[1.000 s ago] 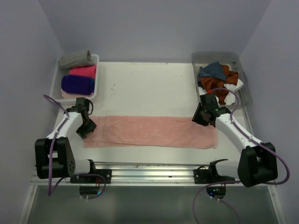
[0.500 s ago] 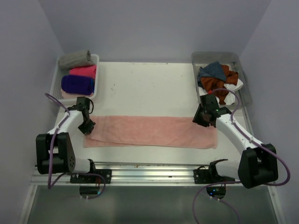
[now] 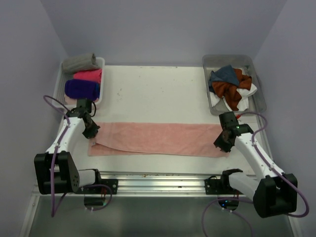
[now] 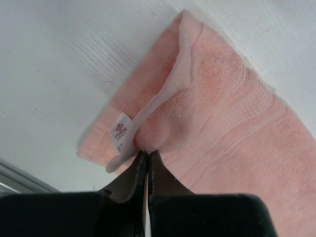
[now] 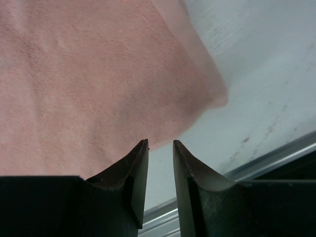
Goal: Roll the towels
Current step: Fold the towel
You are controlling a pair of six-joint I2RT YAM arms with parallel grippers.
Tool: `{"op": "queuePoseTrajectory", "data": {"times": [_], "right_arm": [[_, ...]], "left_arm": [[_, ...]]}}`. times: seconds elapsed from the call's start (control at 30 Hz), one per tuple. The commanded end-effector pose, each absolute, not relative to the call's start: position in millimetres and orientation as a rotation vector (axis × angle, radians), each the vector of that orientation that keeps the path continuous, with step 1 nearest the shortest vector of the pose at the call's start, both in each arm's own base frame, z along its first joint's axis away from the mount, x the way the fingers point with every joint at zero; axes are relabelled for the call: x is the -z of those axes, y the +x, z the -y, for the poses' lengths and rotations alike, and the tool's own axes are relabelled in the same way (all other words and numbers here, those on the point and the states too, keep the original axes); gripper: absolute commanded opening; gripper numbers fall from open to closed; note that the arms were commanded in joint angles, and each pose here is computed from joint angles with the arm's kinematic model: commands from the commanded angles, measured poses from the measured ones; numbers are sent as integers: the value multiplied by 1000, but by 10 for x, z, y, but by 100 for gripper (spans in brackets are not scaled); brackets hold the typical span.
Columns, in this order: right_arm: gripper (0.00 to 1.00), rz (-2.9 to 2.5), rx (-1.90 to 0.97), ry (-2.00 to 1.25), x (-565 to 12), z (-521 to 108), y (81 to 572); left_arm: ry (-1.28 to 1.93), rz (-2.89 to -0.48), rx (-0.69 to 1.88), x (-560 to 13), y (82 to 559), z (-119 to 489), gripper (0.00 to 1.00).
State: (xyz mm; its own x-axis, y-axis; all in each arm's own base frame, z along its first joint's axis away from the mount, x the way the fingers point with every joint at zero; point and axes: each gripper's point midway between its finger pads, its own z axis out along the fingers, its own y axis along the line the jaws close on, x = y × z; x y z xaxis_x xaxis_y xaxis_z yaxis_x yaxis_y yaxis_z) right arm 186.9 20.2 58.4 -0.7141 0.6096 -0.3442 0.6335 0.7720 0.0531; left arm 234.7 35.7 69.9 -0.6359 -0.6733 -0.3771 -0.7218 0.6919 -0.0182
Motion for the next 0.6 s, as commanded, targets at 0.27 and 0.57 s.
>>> {"op": "queuePoseTrajectory", "data": {"times": [0.27,0.57], "right_arm": [[33,-2564,286,1220,-482,2,1457],[32,-2531,253,1215,-245,-20,1631]], "left_arm": [[-964,-2566,-87,-860,2497,-280,0],[-938,-2552,-87,-943,2567,-297,0]]}}
